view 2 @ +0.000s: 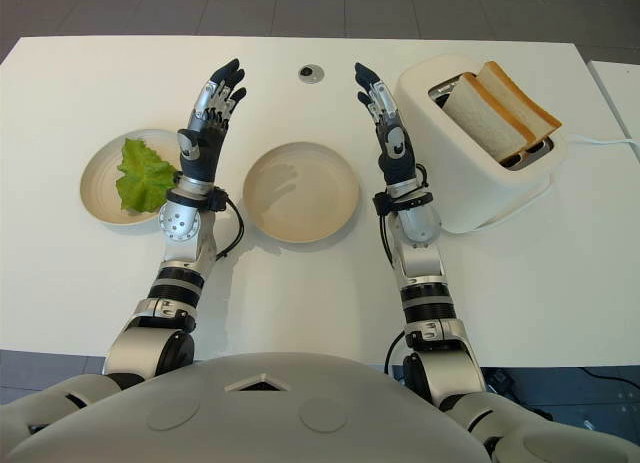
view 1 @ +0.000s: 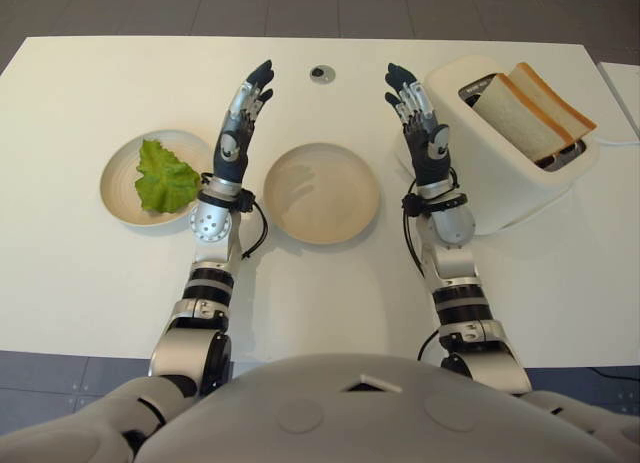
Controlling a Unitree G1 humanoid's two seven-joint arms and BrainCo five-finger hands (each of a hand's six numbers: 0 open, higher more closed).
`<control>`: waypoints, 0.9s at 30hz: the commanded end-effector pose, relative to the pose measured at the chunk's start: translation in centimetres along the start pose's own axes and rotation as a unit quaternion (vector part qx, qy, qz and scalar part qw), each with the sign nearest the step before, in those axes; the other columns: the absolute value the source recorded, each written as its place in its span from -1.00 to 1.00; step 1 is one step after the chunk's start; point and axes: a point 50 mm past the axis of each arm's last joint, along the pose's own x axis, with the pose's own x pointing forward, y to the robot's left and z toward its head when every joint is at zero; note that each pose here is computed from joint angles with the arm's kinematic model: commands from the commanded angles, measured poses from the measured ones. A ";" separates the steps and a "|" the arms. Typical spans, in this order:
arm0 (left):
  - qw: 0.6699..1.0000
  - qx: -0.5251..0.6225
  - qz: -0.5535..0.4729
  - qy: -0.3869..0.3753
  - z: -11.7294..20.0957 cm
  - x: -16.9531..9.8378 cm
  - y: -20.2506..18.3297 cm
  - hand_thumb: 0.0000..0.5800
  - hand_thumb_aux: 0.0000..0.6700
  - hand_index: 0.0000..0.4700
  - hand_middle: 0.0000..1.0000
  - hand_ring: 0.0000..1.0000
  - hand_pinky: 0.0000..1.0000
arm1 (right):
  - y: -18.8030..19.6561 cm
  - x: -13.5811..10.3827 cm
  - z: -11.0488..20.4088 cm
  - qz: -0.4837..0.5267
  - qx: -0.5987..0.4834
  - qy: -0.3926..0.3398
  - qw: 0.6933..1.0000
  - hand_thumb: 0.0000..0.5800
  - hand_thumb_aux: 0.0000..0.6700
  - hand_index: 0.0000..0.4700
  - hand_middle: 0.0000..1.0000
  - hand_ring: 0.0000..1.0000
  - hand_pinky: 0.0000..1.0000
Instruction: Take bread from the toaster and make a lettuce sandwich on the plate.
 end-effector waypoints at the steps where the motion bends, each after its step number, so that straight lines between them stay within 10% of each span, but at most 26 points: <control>1: 1.000 0.011 -0.013 0.002 -0.1 0.0 -0.4 -1.00 -1.00 -1.00 -1.00 -1.00 -1.00 | 0.1 0.1 0.1 -0.002 0.002 -0.001 1.000 -1.00 -1.00 -1.00 -1.00 -1.00 -1.00; 6: 1.000 0.003 -0.015 0.000 0.0 0.0 -0.6 -1.00 -1.00 -1.00 -1.00 -1.00 -1.00 | 0.1 0.2 0.0 -0.001 0.000 -0.002 1.000 -1.00 -1.00 -1.00 -1.00 -1.00 -1.00; 11: 1.000 0.001 -0.013 -0.006 0.2 -0.1 -0.4 -1.00 -1.00 -1.00 -1.00 -1.00 -1.00 | -5.9 -0.7 11.9 -0.038 -0.036 -0.189 0.981 -1.00 -1.00 -1.00 -1.00 -1.00 -1.00; 16: 1.000 -0.005 -0.014 -0.004 0.1 -0.1 -0.7 -1.00 -1.00 -1.00 -1.00 -1.00 -1.00 | -12.4 -4.2 18.1 -0.117 -0.162 -0.211 0.957 -1.00 -1.00 -1.00 -1.00 -1.00 -1.00; 20: 1.000 -0.004 -0.011 -0.002 0.1 -0.2 -0.5 -1.00 -1.00 -1.00 -1.00 -1.00 -1.00 | -16.6 -6.0 19.1 -0.184 -0.343 -0.118 0.913 -1.00 -1.00 -1.00 -1.00 -1.00 -1.00; 27: 1.000 -0.006 -0.009 0.000 -0.1 -0.2 -0.7 -1.00 -1.00 -1.00 -1.00 -1.00 -1.00 | -21.2 -6.7 11.2 -0.134 -0.539 0.180 0.812 -1.00 -1.00 -1.00 -1.00 -1.00 -1.00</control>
